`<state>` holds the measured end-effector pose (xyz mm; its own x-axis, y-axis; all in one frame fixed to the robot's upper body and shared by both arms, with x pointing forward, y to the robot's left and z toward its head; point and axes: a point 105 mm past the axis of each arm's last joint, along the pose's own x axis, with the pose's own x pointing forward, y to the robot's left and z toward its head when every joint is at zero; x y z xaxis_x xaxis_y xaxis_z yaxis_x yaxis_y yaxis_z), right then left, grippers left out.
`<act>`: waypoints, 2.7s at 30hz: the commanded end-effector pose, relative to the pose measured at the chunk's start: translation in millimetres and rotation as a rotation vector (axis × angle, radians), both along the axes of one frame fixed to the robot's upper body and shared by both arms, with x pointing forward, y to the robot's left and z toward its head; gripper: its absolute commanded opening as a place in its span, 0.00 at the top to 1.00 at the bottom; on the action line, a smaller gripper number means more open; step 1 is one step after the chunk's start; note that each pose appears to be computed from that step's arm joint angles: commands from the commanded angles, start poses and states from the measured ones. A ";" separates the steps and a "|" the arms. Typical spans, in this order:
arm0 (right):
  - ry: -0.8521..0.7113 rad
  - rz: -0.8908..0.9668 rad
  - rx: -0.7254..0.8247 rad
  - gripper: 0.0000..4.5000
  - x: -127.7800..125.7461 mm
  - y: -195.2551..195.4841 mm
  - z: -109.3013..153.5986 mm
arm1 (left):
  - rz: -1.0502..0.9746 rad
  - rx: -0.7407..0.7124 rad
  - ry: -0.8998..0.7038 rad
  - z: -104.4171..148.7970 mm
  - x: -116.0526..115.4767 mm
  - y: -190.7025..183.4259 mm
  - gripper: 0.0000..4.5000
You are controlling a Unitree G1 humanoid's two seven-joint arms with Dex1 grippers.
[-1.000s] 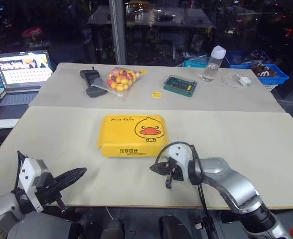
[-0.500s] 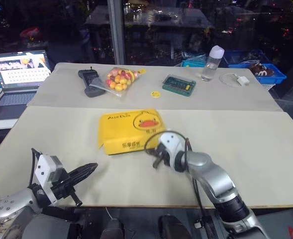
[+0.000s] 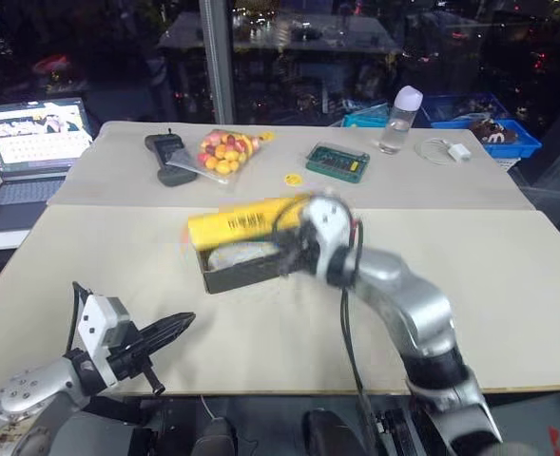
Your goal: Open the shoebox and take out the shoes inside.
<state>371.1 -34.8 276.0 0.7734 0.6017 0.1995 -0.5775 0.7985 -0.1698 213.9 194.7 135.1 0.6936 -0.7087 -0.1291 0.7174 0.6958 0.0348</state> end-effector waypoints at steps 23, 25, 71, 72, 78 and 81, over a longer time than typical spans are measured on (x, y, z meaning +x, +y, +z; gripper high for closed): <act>-0.004 0.654 -0.714 0.55 -26.4 33.0 -14.6 | -0.079 0.023 0.003 -1.9 -5.3 -17.0 1.00; 0.030 0.691 -0.774 0.36 -22.8 36.9 -28.5 | -0.083 0.020 0.004 -2.8 -4.9 -18.9 1.00; 0.282 0.658 -0.956 0.91 26.0 29.4 -139.8 | -0.026 0.022 -0.005 -2.9 0.3 -21.8 1.00; 0.278 0.658 -0.954 0.91 26.1 30.2 -138.3 | -0.026 0.023 -0.004 -2.8 0.4 -22.0 1.00; 0.158 0.741 -0.861 0.91 15.8 43.3 -90.0 | -0.026 0.023 -0.004 -2.3 0.6 -24.0 1.00; 0.099 0.776 -0.787 0.91 5.0 45.5 -59.3 | -0.029 0.022 -0.002 -2.1 0.0 -24.9 1.00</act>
<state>384.0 3.2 175.7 0.1320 0.7933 -0.5944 -0.9382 -0.0935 -0.3331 215.6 175.4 124.4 0.6827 -0.7123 -0.1628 0.7246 0.6888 0.0247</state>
